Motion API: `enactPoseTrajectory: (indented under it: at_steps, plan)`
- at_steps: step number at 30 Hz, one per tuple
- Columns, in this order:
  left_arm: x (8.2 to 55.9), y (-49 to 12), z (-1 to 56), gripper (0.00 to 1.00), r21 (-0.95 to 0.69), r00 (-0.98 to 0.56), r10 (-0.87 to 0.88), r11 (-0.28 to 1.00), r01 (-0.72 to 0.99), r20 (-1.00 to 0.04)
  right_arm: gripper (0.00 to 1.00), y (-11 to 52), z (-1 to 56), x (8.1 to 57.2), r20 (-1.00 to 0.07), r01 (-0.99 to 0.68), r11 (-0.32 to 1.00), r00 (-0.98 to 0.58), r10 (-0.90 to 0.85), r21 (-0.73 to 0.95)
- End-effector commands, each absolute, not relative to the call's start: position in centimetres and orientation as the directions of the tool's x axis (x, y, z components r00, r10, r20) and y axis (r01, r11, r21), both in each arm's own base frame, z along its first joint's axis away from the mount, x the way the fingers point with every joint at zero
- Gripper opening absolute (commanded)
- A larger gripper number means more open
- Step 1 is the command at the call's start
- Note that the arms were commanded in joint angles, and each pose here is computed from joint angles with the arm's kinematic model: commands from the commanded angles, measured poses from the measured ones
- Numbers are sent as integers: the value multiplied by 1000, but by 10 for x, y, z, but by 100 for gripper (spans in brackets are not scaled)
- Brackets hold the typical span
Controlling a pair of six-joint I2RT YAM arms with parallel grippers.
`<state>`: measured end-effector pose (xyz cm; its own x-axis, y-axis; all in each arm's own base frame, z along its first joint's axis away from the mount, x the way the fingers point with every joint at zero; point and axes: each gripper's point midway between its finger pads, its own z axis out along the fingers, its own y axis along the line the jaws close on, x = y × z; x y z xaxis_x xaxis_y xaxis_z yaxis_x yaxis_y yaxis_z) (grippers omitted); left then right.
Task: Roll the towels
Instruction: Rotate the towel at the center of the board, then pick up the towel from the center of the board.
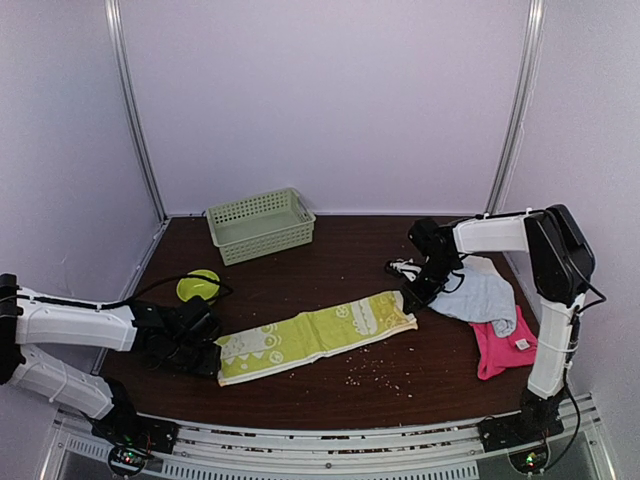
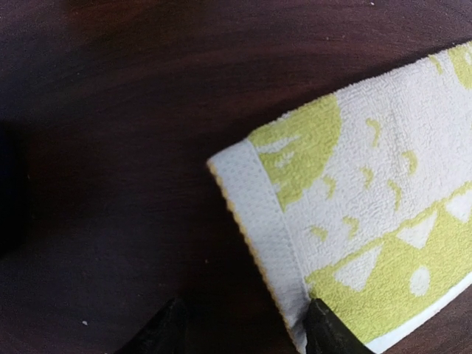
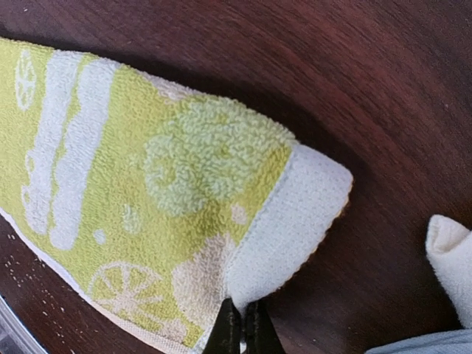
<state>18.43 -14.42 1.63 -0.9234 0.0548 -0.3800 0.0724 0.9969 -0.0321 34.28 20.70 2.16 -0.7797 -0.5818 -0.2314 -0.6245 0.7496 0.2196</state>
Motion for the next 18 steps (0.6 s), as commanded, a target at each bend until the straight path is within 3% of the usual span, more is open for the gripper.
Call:
enactPoseTrajectory:
  at_steps: [1, 12, 18]
  plan:
    - [180, -137, 10, 58, -41, -926, 25, 998, 44, -377, 0, 221, 16, 329, -218, -638, 709, -770, -600, 301]
    - [182, -134, 14, 57, -35, -920, 9, 999, 25, -392, 0, 195, 96, 376, -367, -609, 754, -779, -509, 247]
    - [182, -132, 11, 56, -5, -925, 14, 1000, 17, -380, 0, 180, 107, 386, -378, -594, 780, -781, -498, 199]
